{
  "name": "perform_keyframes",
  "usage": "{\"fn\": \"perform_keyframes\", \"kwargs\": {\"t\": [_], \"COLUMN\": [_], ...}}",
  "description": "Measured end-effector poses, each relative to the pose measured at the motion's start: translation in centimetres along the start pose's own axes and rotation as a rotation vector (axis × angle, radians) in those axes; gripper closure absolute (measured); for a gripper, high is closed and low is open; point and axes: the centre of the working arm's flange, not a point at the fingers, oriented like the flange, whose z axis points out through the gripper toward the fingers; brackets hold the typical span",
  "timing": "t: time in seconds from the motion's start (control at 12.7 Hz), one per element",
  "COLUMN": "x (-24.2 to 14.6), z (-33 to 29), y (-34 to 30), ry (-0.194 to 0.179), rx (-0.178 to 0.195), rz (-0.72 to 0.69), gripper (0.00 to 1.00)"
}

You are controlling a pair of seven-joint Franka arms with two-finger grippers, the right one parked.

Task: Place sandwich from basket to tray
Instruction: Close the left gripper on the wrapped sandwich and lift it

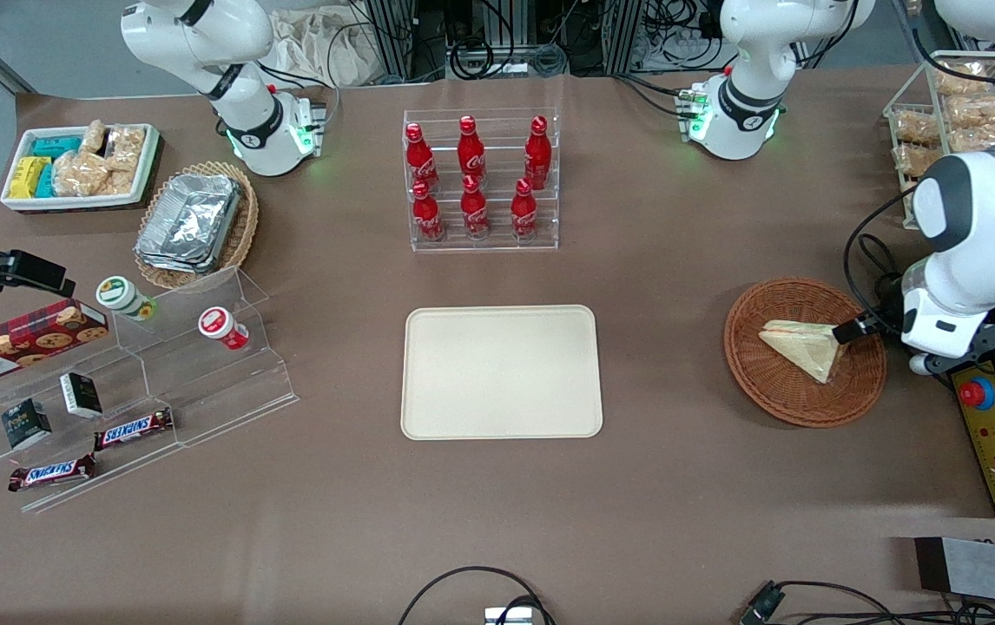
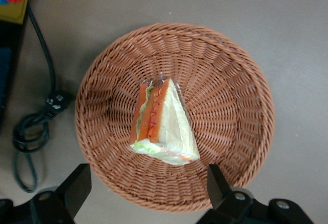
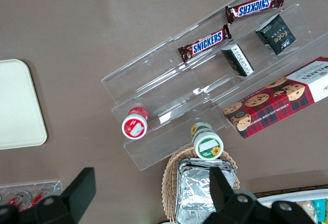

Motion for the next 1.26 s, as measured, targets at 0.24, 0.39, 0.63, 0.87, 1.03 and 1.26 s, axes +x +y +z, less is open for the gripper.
{"fn": "perform_keyframes", "kwargs": {"t": [0.24, 0.39, 0.63, 0.87, 1.03, 1.26], "x": [-0.5, -0.3, 0.2, 0.5, 0.7, 0.7], "z": [3.1, 4.9, 7.9, 9.9, 10.6, 10.7], "y": [-0.1, 0.1, 0.1, 0.1, 0.2, 0.8], "ry": [-0.009, -0.012, -0.024, -0.027, -0.02, -0.02], "rx": [0.0, -0.001, 0.001, 0.0, -0.006, -0.008], "rz": [-0.096, -0.115, -0.166, -0.233, -0.291, -0.344], "gripper": [0.0, 0.0, 0.0, 0.0, 0.07, 0.46]}}
